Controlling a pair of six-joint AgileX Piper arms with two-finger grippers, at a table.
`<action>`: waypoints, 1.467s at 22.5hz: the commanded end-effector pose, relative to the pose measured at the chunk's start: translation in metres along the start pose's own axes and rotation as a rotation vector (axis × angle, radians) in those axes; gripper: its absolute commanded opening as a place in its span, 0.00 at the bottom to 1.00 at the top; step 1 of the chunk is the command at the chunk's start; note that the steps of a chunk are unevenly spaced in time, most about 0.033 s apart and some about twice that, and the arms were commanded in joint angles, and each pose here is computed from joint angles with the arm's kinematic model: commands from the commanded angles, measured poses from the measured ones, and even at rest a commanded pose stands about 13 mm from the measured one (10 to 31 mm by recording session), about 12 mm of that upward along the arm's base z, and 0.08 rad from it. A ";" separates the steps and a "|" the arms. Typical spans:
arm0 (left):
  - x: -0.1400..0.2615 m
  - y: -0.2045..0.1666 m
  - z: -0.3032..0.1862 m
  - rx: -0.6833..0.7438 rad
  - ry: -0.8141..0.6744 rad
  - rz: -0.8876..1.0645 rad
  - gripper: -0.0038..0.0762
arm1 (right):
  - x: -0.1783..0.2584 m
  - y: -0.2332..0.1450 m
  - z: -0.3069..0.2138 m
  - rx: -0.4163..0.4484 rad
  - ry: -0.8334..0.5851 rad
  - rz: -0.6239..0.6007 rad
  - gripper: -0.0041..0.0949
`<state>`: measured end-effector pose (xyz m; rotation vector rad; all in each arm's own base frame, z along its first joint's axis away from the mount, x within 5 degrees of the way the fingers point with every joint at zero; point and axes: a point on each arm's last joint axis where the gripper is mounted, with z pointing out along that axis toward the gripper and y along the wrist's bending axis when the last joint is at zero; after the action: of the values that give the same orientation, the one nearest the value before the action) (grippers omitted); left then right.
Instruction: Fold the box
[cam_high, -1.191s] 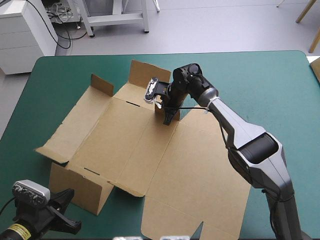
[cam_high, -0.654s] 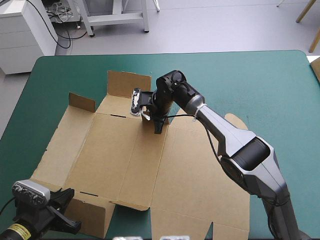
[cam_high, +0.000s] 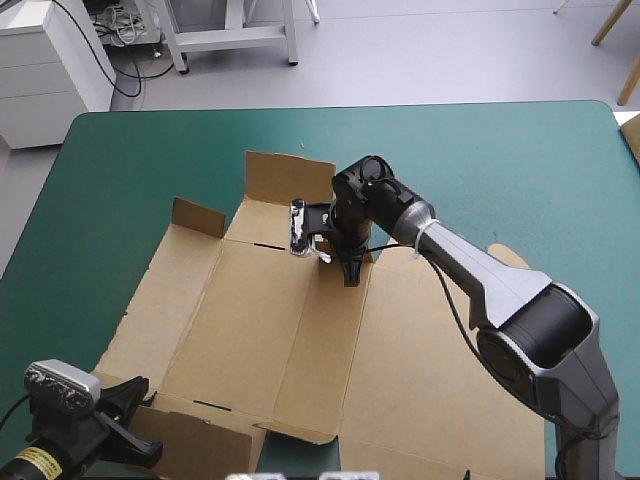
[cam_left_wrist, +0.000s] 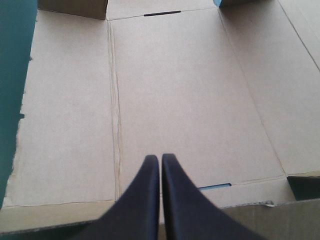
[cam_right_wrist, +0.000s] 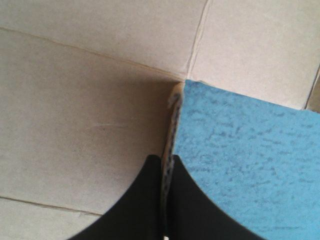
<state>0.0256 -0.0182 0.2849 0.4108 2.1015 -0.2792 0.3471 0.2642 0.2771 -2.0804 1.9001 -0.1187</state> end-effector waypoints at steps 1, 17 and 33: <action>-0.012 -0.001 -0.003 0.008 -0.076 -0.011 0.04 | 0.002 -0.001 -0.036 0.072 -0.020 -0.094 0.02; -0.012 -0.001 -0.003 0.008 -0.076 -0.011 0.04 | -0.001 -0.011 -0.019 0.142 -0.028 -0.034 0.03; -0.012 -0.001 -0.003 0.008 -0.076 -0.011 0.04 | 0.042 0.033 -0.210 0.417 -0.259 0.558 0.16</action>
<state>0.0256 -0.0182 0.2849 0.4108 2.1014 -0.2792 0.2925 0.2117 0.4220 -1.3376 2.0685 -0.0915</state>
